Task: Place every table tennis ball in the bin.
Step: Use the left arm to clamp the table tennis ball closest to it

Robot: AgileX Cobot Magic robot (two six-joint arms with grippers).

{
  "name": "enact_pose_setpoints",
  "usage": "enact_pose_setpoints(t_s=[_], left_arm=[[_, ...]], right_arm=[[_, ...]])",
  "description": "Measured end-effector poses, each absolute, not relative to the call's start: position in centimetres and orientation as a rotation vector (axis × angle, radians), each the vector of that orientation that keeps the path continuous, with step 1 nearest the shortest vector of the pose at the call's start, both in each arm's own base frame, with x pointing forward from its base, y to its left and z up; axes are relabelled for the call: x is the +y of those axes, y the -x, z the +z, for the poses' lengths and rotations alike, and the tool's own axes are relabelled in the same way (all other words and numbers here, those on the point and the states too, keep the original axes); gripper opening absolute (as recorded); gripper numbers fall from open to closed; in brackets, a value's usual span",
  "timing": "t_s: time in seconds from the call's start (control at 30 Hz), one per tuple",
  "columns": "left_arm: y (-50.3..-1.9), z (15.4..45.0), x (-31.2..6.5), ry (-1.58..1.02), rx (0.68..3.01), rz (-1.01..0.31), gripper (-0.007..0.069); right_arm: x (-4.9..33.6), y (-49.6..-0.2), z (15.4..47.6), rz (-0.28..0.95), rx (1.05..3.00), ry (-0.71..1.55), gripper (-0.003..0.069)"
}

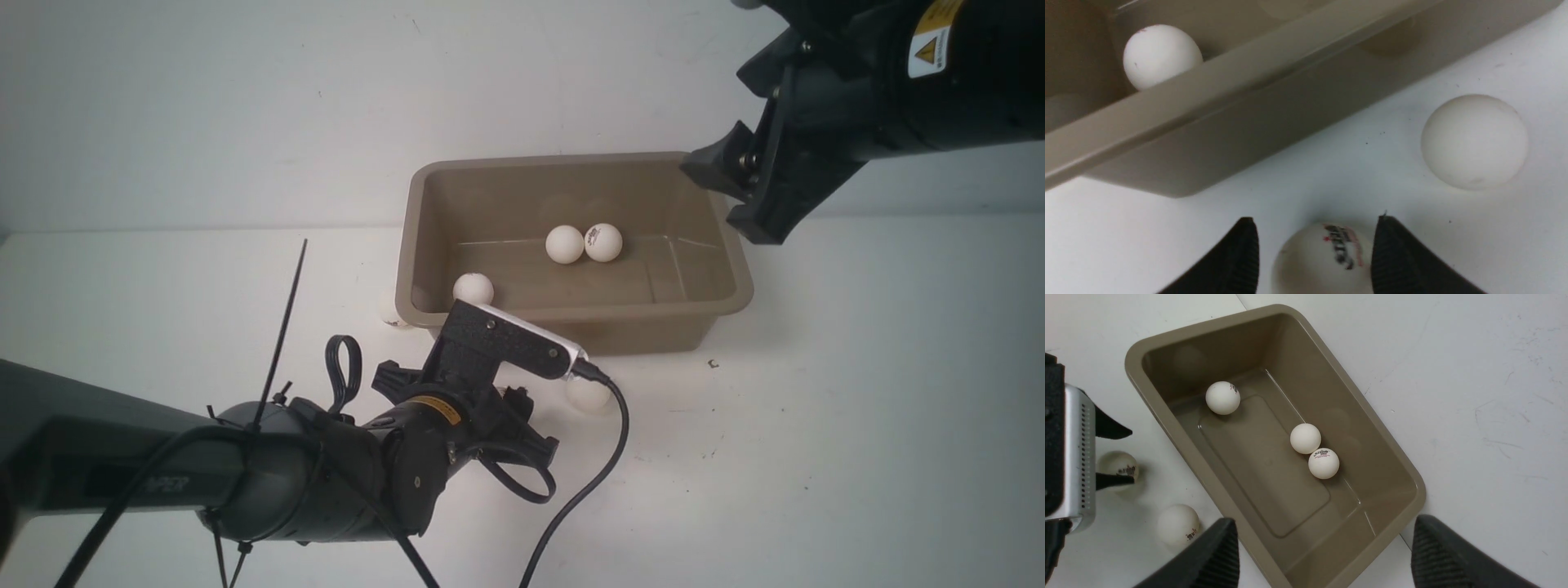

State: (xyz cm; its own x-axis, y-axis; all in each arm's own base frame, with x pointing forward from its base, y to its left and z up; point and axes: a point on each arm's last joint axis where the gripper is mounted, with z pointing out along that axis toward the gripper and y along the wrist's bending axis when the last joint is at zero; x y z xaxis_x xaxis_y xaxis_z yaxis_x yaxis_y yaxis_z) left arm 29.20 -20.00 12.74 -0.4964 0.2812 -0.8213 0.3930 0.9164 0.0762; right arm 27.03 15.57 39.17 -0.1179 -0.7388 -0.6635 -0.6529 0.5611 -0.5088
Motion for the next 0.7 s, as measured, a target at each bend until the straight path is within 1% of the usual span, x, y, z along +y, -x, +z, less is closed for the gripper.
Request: enact_pose_setpoints(t_s=[0.03,0.13,0.53,0.63,0.7], left_arm=[[-29.24,12.45,-20.01,-0.487,2.122,-0.142,0.0287],[-29.47,12.55,-20.11,-0.486,2.101,-0.137,0.0248],[-29.47,12.56,-20.13,-0.492,2.097,-0.137,0.0249],[-29.49,12.59,-20.13,-0.490,2.094,-0.136,0.0232],[-29.50,12.80,-20.12,-0.487,2.087,-0.137,0.0190]], right_arm=[[15.54,-27.05,39.17,-0.118,1.824,1.144,0.0513],[15.51,-27.07,39.17,-0.127,1.822,1.147,0.0513],[15.46,-27.10,39.18,-0.138,1.819,1.151,0.0513],[15.46,-27.10,39.18,-0.138,1.819,1.151,0.0513],[15.46,-27.10,39.18,-0.138,1.819,1.151,0.0513]])
